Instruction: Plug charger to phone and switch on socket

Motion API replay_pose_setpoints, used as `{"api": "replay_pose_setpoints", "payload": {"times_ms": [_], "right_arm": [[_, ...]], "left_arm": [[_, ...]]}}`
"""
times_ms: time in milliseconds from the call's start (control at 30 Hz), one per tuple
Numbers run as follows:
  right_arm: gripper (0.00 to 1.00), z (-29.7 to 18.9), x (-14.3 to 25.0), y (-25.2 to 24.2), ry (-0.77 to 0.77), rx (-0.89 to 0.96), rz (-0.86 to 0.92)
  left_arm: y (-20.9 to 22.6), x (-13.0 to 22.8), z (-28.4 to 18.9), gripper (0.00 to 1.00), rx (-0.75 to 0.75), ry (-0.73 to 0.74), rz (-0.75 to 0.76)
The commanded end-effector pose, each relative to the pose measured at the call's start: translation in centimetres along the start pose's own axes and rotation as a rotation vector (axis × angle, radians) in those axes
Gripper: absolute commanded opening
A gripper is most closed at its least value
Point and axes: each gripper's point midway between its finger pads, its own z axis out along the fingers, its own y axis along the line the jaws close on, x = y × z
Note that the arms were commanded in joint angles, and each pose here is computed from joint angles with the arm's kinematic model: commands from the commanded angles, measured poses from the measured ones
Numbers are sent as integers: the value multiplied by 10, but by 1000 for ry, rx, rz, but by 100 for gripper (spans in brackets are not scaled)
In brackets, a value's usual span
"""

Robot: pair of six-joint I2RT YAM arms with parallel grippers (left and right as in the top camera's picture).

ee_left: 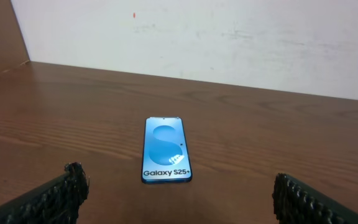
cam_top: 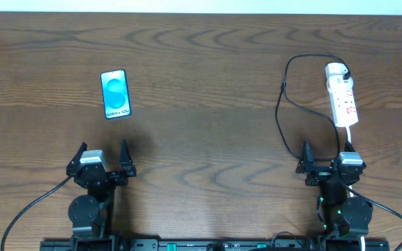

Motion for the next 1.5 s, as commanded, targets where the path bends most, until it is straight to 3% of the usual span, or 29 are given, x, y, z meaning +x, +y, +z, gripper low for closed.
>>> {"api": "replay_pose_setpoints", "payload": {"times_ms": [0, 800, 1467], "right_arm": [[99, 0, 1, -2, 0, 11, 3], [99, 0, 1, -2, 0, 11, 3], [99, 0, 1, -2, 0, 11, 3]], "left_arm": [[5, 16, 2, 97, -22, 41, 6], [6, 21, 4, 97, -24, 64, 7], [1, -20, -2, 97, -9, -38, -67]]}}
